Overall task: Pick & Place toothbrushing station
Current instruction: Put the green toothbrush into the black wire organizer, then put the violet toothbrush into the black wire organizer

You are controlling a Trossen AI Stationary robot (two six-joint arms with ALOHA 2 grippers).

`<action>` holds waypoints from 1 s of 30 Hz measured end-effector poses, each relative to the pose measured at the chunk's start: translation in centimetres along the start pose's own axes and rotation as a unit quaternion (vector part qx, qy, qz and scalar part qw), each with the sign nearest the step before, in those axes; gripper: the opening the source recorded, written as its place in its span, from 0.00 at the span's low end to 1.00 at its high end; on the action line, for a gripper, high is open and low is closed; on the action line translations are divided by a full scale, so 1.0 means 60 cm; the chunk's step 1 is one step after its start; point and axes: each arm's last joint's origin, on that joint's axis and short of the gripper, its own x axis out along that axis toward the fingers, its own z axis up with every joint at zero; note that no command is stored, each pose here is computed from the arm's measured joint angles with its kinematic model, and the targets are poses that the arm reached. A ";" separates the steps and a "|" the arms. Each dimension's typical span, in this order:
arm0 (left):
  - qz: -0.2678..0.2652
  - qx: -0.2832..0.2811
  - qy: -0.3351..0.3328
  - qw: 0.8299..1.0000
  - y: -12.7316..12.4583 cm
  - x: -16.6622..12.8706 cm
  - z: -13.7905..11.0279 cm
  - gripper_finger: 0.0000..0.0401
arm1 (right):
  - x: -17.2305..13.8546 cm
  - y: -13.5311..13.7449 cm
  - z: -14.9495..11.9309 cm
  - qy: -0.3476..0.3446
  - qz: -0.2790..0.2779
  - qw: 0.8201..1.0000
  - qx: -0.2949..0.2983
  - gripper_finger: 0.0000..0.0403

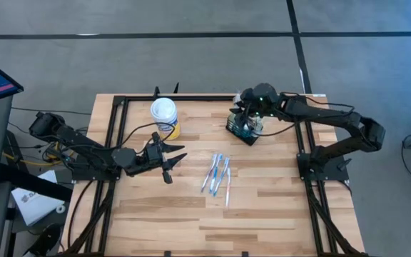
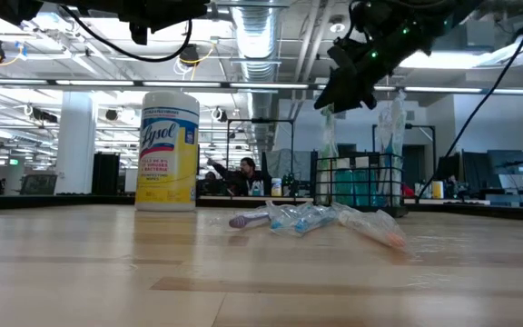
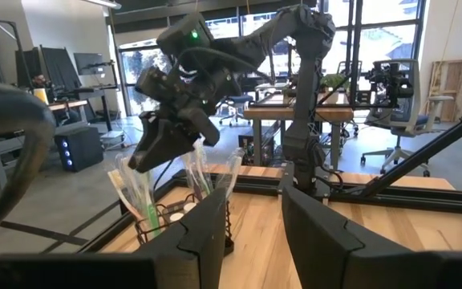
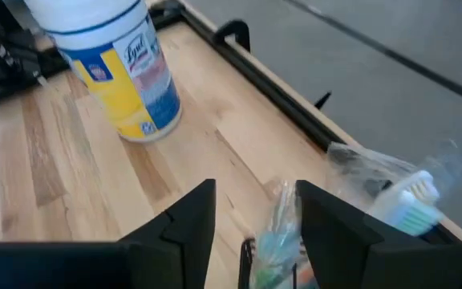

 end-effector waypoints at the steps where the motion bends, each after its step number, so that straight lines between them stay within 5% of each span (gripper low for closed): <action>1: 0.000 0.000 0.000 1.000 0.000 0.000 0.000 0.29 | -0.005 0.001 0.004 0.006 -0.001 1.000 0.000 0.40; 12: 0.000 -0.004 0.000 1.000 0.000 0.000 0.000 0.29 | -0.055 0.026 0.056 -0.006 0.016 1.000 -0.010 0.33; 21: -0.072 -0.049 0.009 0.996 -0.012 0.005 -0.011 0.29 | -0.082 0.084 0.032 0.079 0.061 0.995 -0.029 0.29; 30: -0.055 -0.113 0.061 0.990 -0.019 0.028 -0.055 0.29 | -0.101 0.144 -0.005 0.151 0.105 0.981 -0.060 0.29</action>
